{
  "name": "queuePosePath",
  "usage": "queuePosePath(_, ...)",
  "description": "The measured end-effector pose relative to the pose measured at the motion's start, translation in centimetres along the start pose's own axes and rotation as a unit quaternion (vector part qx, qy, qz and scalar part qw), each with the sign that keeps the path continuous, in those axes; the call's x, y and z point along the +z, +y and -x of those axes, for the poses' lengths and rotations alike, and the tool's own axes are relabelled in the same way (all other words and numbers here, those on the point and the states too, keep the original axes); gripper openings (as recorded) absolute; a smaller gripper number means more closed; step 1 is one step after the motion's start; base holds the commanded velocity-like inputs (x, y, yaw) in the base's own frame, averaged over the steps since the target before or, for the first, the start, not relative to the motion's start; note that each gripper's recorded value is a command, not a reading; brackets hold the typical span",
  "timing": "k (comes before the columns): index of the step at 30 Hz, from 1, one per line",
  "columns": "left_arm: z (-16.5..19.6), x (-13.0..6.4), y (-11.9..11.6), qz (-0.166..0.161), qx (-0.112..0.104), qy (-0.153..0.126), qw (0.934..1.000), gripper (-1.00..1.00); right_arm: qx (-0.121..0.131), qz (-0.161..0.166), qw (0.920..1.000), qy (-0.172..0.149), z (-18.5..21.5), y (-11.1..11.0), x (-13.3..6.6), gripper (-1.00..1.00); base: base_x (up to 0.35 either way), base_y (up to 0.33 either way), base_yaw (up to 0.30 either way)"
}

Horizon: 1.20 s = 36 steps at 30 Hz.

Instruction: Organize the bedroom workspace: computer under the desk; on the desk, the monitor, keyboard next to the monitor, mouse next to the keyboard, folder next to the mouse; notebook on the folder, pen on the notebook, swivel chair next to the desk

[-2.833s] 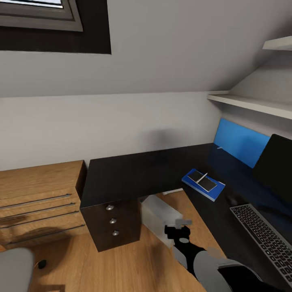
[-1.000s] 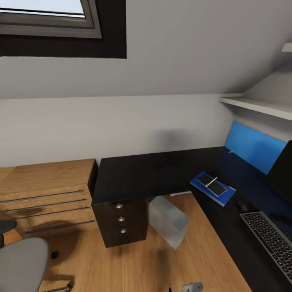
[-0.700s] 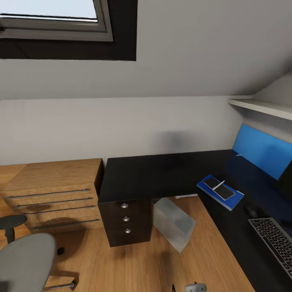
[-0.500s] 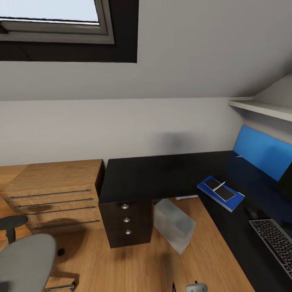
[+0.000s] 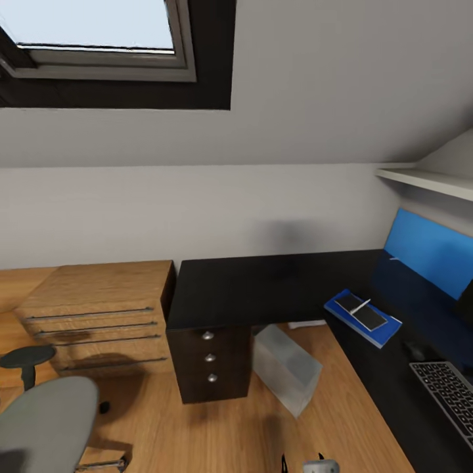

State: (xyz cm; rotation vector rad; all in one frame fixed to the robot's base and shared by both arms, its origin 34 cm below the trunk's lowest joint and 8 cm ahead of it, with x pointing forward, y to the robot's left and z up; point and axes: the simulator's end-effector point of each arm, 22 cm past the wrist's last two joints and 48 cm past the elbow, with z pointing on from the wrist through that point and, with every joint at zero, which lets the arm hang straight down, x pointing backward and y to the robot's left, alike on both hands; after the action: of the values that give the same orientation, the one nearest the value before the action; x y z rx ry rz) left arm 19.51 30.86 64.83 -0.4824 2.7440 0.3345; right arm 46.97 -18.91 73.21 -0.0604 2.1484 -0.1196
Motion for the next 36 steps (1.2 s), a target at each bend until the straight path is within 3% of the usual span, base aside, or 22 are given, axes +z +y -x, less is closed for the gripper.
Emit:
queuePosePath(11, 0.4, 0.0, 0.0, -0.001, -0.002, -0.008, 1.0000, 1.00, 0.000, -0.007, 1.0000, -0.007, 0.6, -0.2, 0.0, 1.00, -0.271, -0.086, 0.218)
queuePosePath(27, 0.7, 0.0, -0.1, -0.001, -0.004, -0.012, 0.9999, 1.00, 0.001, -0.012, 0.9999, -0.011, 0.9, -0.8, 0.1, 1.00, -0.026, -0.015, 0.264)
queuePosePath(28, 0.7, 0.0, 0.0, -0.001, -0.004, -0.013, 0.9999, 1.00, -0.004, -0.024, 0.9997, -0.002, -0.3, -2.6, -0.3, 1.00, 0.000, 0.000, 0.273)
queuePosePath(36, 1.2, 0.0, 0.0, 0.000, -0.007, -0.022, 0.9997, 1.00, -0.029, -0.028, 0.9985, 0.037, -5.9, -5.2, -3.9, 1.00, 0.000, 0.000, 0.273)
